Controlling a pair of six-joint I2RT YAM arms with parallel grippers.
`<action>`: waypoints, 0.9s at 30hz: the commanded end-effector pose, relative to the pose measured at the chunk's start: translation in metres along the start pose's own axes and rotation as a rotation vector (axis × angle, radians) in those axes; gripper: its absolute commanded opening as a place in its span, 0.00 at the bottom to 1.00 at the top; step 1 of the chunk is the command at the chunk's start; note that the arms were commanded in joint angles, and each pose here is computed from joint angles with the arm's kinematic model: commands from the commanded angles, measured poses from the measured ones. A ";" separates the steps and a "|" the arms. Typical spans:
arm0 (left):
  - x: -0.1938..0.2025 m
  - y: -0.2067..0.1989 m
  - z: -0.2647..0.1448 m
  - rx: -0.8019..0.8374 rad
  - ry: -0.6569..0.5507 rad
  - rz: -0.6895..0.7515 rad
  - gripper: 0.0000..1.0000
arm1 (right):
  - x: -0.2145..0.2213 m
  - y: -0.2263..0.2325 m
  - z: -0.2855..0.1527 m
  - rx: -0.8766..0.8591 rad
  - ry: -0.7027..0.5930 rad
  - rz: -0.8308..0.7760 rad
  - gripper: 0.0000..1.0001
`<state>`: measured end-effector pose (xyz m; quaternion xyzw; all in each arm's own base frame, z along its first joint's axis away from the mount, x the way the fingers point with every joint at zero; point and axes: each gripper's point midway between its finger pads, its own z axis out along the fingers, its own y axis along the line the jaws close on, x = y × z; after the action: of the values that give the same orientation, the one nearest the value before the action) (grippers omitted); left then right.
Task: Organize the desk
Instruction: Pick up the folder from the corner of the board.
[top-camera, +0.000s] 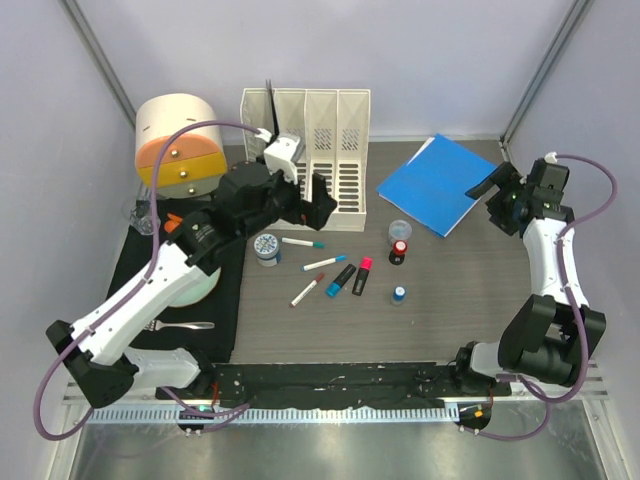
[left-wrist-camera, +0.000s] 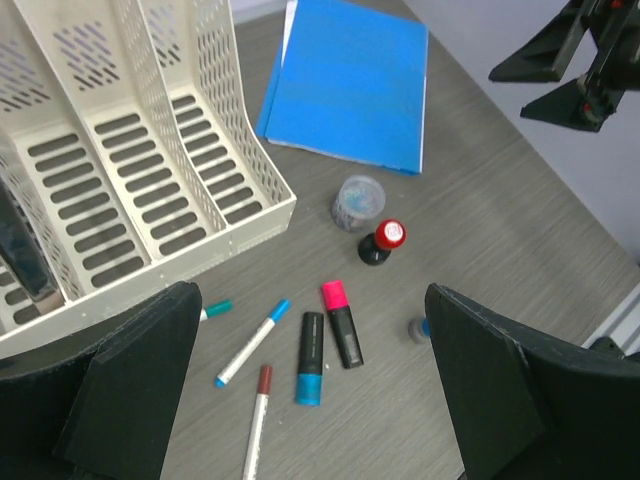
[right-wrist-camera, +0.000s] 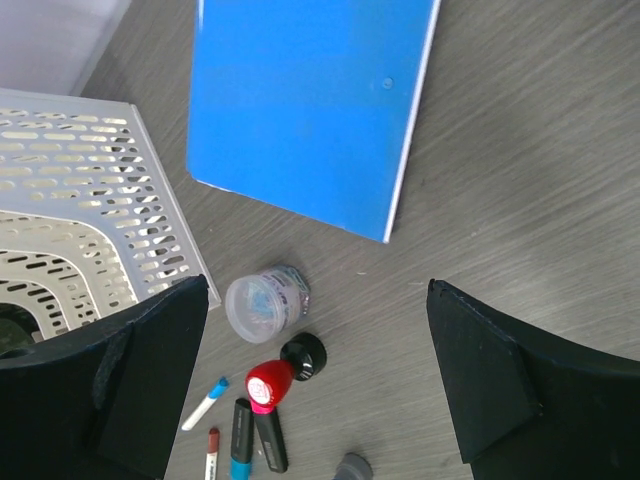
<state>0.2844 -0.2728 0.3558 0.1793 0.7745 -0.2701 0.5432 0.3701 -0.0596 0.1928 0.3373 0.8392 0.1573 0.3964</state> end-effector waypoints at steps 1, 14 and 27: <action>-0.010 -0.013 0.000 0.014 -0.006 0.036 1.00 | -0.004 -0.007 0.007 -0.020 -0.020 0.048 0.96; -0.004 -0.014 0.005 0.019 -0.015 0.069 1.00 | 0.019 -0.030 0.062 -0.065 0.014 0.186 0.85; 0.015 -0.009 0.019 0.003 0.026 0.117 1.00 | 0.030 -0.055 0.126 -0.054 0.035 0.207 0.73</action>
<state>0.2836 -0.2869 0.3342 0.2246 0.7813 -0.2363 0.5322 0.4058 -0.0723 0.0583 0.4249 0.8146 0.2164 0.3303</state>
